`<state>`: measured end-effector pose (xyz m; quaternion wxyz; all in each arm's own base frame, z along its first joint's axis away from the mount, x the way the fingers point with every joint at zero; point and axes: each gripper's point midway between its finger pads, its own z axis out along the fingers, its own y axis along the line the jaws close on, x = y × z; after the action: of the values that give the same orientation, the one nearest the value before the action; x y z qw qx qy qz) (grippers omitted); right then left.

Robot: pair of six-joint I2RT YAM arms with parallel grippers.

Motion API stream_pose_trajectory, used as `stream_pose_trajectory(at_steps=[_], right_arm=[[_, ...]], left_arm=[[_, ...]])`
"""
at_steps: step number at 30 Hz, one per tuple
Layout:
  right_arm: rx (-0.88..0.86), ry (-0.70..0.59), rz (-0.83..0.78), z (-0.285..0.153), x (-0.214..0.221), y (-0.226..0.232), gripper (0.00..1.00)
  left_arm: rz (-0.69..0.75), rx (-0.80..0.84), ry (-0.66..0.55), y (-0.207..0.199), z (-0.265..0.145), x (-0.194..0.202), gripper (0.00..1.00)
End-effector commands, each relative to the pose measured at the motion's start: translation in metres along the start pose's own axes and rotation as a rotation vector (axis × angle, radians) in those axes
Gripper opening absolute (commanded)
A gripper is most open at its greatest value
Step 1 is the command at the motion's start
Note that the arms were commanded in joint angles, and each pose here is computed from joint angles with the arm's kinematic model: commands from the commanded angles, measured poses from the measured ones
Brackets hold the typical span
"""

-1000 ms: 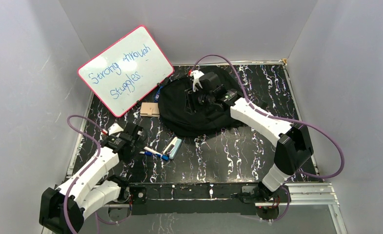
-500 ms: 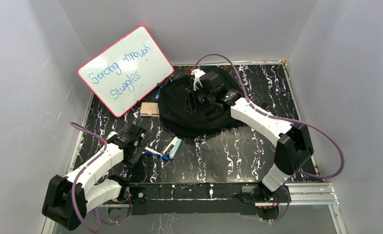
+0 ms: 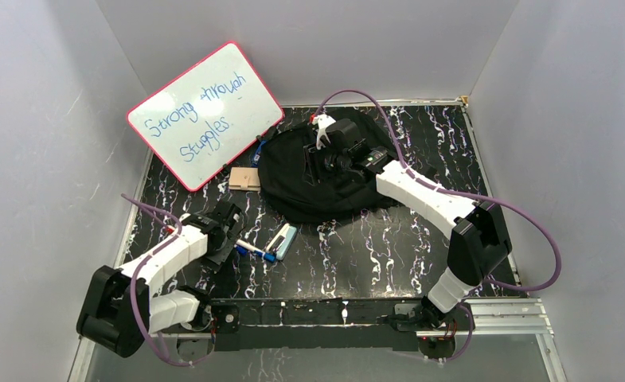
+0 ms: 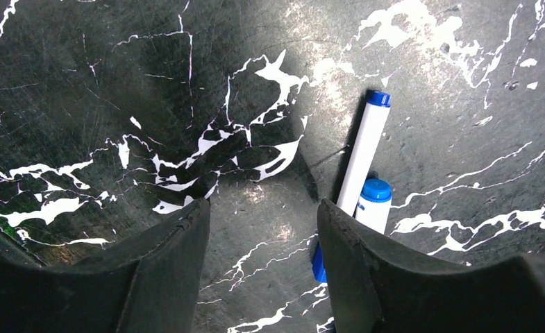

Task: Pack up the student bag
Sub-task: Pick up the stationery from the center of the board.

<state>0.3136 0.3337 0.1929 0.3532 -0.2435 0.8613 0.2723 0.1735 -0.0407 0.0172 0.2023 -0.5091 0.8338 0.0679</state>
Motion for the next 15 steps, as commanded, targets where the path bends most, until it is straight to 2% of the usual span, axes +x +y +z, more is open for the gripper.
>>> stream_pose_trajectory(at_steps=[1,8,15], right_arm=[[0.004,-0.078,-0.017,-0.014,-0.02,0.002,0.51],[0.003,-0.068,-0.016,-0.01,-0.016,0.001,0.51],[0.003,-0.068,-0.016,-0.008,-0.017,0.0,0.51]], left_arm=[[-0.012,-0.018,-0.038,-0.004,0.002,-0.009,0.55],[-0.024,0.061,-0.106,-0.012,-0.016,-0.03,0.53],[0.009,0.045,-0.106,-0.022,-0.012,-0.03,0.53]])
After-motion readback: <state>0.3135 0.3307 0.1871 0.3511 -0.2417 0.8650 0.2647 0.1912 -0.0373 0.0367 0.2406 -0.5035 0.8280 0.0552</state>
